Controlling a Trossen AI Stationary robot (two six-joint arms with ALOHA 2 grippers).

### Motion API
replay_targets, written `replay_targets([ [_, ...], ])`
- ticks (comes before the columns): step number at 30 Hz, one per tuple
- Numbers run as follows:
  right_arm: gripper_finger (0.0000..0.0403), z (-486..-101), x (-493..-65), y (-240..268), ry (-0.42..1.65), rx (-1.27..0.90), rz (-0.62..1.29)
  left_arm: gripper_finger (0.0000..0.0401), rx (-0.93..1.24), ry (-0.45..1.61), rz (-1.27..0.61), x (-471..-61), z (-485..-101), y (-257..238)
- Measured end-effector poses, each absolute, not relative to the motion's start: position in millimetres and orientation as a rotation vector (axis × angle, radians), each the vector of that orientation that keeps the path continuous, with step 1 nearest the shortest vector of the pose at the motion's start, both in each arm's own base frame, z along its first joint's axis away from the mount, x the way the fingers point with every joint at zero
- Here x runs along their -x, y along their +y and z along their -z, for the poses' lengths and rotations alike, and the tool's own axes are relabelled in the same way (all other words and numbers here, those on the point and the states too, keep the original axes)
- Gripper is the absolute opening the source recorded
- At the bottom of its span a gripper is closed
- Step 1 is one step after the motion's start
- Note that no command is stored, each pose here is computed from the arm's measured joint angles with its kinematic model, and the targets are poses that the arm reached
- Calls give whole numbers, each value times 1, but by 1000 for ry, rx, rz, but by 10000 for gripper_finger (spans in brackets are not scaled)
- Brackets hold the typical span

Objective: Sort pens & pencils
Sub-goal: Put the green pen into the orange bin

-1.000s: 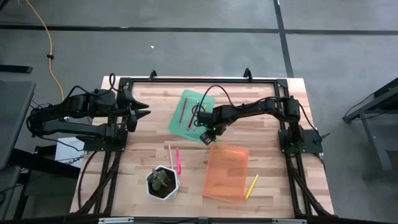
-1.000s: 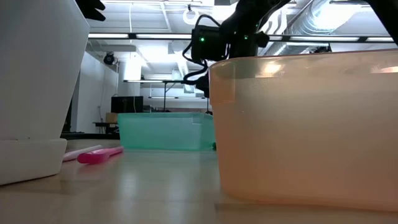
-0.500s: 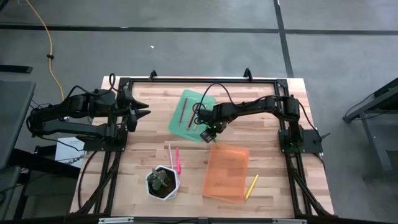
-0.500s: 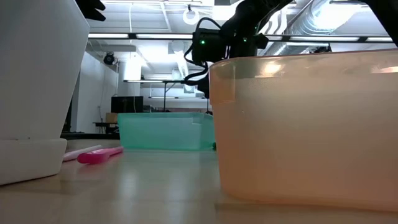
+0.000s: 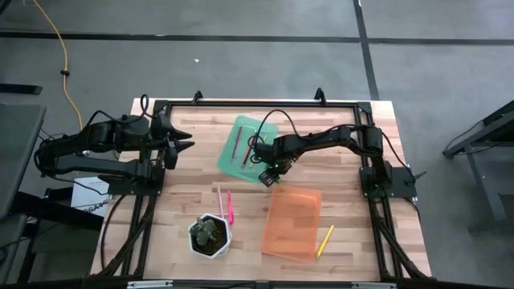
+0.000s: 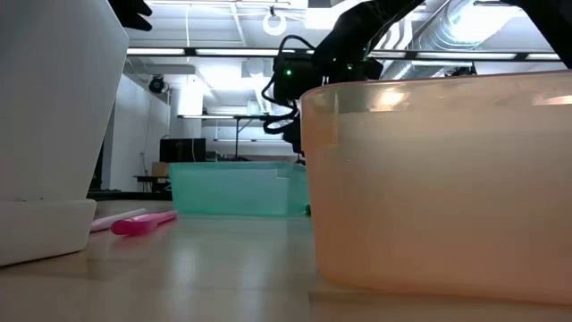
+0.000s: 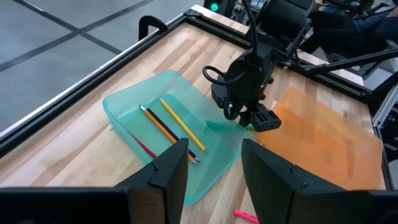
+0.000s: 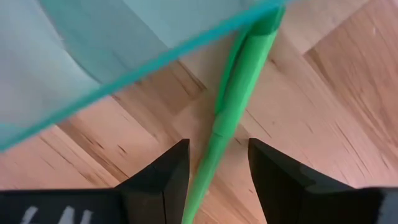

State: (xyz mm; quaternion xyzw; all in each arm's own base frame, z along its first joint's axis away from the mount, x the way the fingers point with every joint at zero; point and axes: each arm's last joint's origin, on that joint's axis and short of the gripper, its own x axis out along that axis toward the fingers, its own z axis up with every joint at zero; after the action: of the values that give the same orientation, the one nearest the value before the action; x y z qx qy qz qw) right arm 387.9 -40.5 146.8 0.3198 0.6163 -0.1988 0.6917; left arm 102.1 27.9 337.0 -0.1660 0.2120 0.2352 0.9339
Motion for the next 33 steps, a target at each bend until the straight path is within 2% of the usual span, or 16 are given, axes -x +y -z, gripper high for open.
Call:
replay_targets([
  [11,153,-147,-387,-39,1384,-707,454,138,340,432,-481,-102,-337,28],
  [21,118,-146,-385,-42,1387,-690,519,138,343,431,-482,-102,-337,28],
  [33,115,-146,-374,-61,1442,-684,617,138,343,431,-482,-102,-337,28],
])
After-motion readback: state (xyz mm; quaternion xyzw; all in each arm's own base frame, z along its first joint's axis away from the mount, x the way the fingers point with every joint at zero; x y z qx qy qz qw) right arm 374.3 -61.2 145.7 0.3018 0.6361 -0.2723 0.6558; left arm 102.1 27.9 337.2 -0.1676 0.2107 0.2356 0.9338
